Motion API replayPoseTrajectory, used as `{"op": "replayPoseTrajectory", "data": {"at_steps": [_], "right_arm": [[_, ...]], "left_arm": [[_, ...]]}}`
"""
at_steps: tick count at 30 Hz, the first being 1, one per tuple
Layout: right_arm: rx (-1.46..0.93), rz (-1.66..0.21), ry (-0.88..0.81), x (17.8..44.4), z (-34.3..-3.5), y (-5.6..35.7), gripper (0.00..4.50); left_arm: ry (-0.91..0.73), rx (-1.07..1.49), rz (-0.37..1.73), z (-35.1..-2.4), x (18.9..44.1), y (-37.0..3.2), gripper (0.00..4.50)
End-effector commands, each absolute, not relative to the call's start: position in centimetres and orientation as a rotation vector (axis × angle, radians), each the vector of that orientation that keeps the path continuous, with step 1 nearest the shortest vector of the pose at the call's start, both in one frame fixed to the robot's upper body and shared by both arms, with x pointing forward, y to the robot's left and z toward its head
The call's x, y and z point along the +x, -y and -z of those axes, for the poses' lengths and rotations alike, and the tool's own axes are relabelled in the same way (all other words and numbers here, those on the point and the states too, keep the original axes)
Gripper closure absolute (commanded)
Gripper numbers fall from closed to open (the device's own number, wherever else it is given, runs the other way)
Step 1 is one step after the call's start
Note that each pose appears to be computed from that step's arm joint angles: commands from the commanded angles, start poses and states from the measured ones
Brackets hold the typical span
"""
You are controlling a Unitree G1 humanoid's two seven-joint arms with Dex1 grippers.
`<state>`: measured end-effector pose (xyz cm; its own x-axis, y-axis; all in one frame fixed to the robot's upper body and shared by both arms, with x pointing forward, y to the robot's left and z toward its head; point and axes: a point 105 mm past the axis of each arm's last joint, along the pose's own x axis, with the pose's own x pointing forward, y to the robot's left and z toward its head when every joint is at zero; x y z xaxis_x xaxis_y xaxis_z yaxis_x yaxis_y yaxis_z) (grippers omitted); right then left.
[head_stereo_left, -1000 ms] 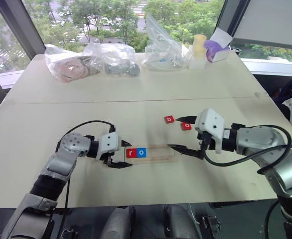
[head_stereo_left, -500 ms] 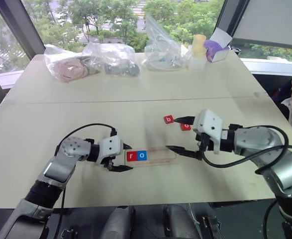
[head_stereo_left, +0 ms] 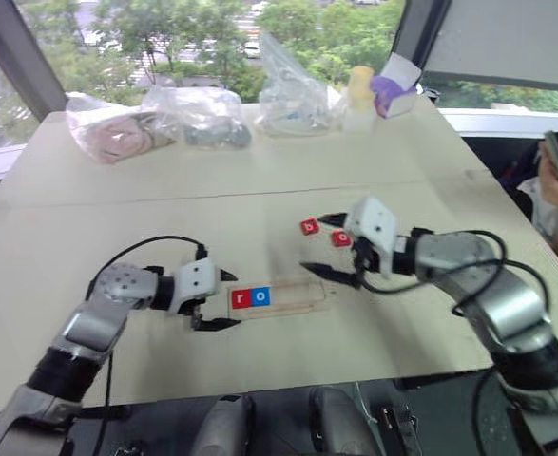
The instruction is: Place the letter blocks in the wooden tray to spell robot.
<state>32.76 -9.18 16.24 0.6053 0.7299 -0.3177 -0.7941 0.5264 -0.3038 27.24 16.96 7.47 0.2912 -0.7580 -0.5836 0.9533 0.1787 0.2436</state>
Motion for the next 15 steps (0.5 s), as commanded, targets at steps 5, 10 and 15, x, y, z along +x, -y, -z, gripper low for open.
{"op": "replayPoseTrajectory", "data": {"at_steps": [5,10,15], "right_arm": [[-0.311,-0.657,-0.303,37.1,-15.1,8.3,0.0],[-0.278,-0.579,-0.36,38.3,-14.0,7.8,0.0],[-0.257,-0.558,-0.418,38.7,-13.0,6.8,0.0]], "left_arm": [[-0.554,0.66,1.076,-6.2,24.7,-24.0,0.06],[-0.388,0.511,1.095,-9.3,24.4,-22.5,0.06],[-0.283,0.38,1.082,-12.2,24.5,-21.4,0.06]]}}
